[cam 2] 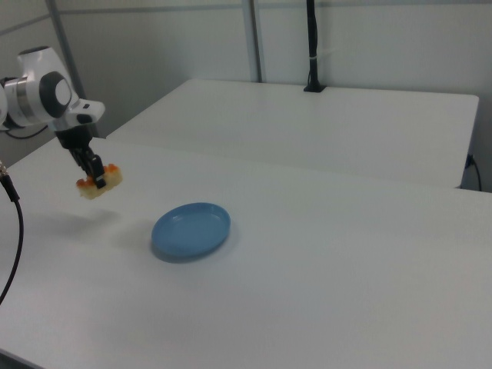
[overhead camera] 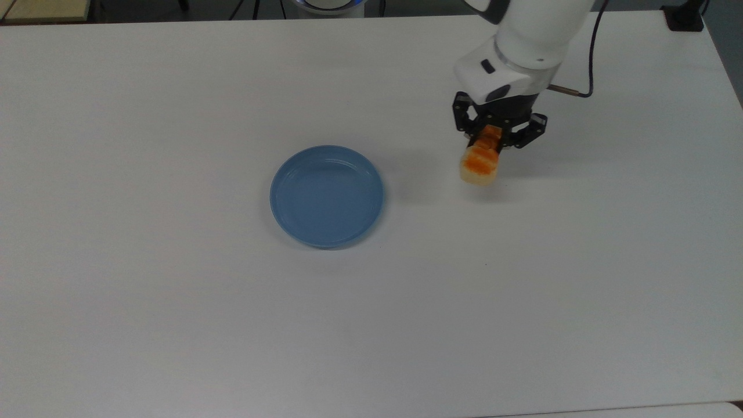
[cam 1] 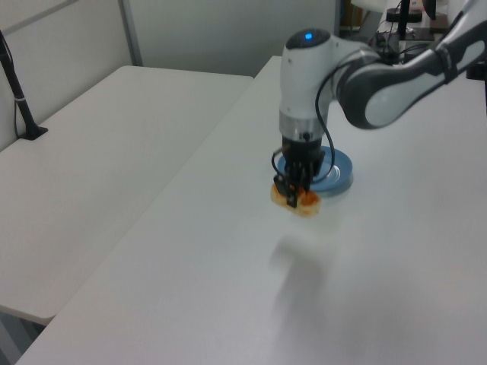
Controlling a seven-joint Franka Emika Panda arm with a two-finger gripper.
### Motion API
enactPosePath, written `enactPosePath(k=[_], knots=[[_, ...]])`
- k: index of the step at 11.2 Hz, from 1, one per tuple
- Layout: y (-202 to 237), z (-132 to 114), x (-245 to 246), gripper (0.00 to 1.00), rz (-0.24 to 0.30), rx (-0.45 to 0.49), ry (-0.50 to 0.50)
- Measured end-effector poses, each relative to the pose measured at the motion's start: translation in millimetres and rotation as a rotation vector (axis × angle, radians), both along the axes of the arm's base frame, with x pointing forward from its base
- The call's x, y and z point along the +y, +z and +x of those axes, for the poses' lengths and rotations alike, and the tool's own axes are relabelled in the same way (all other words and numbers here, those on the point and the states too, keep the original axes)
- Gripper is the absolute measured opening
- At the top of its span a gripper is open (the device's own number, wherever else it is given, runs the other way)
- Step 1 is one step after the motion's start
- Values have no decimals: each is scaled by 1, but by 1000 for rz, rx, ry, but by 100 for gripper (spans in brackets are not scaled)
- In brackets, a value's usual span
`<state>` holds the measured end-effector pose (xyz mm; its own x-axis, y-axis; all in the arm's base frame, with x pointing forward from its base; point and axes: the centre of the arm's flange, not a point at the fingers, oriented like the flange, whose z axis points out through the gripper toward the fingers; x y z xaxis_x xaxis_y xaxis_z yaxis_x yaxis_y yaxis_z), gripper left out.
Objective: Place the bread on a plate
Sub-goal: 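Lift the bread roll and carry it over the blue plate, then lower the bread roll onto the plate and open the gripper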
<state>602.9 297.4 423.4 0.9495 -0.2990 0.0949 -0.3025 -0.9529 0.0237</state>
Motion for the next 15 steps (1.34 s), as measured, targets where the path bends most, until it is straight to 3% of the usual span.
enactPosePath(k=[2,8,15], knots=[[21,18,-34,42,-1,-20,0],[41,51,-137,42,-70,-26,51],[24,61,-198,42,-102,20,55]])
